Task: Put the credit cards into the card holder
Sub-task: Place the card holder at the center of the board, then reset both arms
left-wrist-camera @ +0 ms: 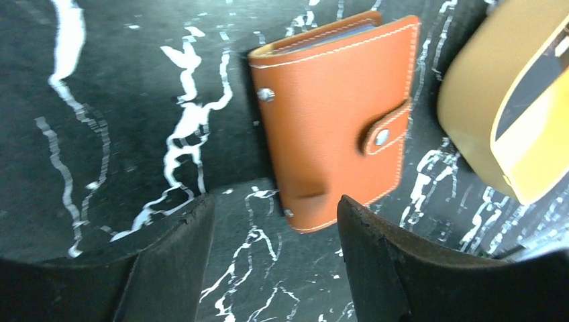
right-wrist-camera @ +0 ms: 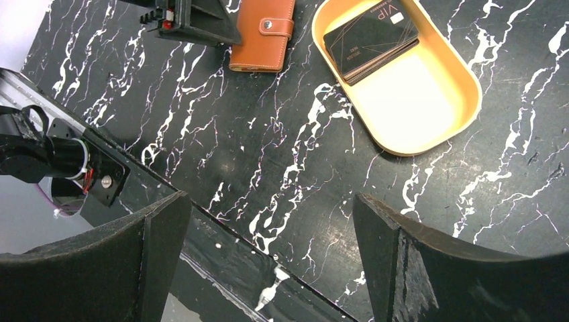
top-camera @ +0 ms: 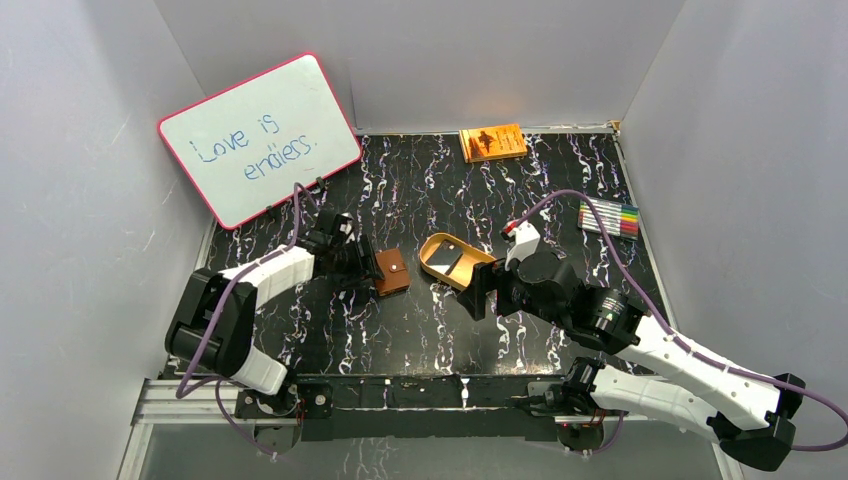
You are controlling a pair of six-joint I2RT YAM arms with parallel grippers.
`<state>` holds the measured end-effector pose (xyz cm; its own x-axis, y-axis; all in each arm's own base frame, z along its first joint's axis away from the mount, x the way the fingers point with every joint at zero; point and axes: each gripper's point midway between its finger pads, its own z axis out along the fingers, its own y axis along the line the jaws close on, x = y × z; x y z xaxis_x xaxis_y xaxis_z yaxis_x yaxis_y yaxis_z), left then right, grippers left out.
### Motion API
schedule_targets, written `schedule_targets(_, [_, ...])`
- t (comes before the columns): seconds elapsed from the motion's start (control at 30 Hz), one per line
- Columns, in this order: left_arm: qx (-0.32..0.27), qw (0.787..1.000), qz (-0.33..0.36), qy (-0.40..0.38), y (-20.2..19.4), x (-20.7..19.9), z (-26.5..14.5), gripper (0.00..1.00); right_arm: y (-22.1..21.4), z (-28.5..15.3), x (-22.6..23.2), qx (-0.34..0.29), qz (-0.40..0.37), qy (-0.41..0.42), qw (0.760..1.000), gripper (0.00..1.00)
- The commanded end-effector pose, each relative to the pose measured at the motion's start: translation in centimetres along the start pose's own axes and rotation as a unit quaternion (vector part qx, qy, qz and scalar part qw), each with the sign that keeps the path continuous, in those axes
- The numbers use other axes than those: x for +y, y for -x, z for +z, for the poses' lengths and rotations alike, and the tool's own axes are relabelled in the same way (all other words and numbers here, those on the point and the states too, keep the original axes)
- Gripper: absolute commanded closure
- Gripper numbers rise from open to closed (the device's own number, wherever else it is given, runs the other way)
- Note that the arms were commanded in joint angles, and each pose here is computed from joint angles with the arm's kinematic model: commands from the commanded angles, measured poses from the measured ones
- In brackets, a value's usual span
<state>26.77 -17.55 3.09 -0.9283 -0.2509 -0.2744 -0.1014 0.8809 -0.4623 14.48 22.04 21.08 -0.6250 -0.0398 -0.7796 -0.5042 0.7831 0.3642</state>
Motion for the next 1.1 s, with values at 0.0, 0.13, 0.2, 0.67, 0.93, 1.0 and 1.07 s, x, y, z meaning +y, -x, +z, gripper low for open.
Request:
schedule_targets(0.0, [-0.016, 0.995, -0.012, 0.101, -0.5, 3.9, -1.5, 0.34, 1.6, -0.6, -0.3, -0.026, 0.011, -0.018, 0.999, 0.01])
schedule_targets(0.13, [-0.045, 0.992, -0.028, 0.114, 0.4, 3.9, -3.6, 0.31, 1.8, -1.0, -1.6, -0.03, 0.025, -0.057, 0.998, 0.01])
schedule_targets(0.2, [-0.065, 0.992, -0.033, 0.1, 0.9, 3.0, -5.2, 0.28, 2.3, -1.2, -2.1, -0.042, 0.039, -0.074, 0.996, 0.01])
schedule_targets(0.67, [-0.178, 0.969, -0.155, 0.071, 1.9, 1.8, -12.1, 0.09, 3.5, -1.0, -7.6, -0.065, 0.144, -0.315, 0.936, 0.01])
schedule_targets(0.93, [-0.1, 0.994, -0.042, 0.014, 0.2, -0.6, -11.1, 0.07, 2.3, 1.6, -7.0, -0.031, 0.087, -0.298, 0.95, 0.01])
schedule_targets(1.0, [-0.108, 0.994, -0.031, 0.005, 0.0, -0.4, -10.8, 0.07, 2.4, 2.4, -6.4, -0.047, 0.077, -0.259, 0.962, 0.01])
schedule_targets(1.07, [-0.137, 0.99, -0.028, -0.013, 0.4, -0.6, -11.1, 0.07, 2.8, 2.8, -6.0, -0.073, 0.073, -0.227, 0.968, 0.01])
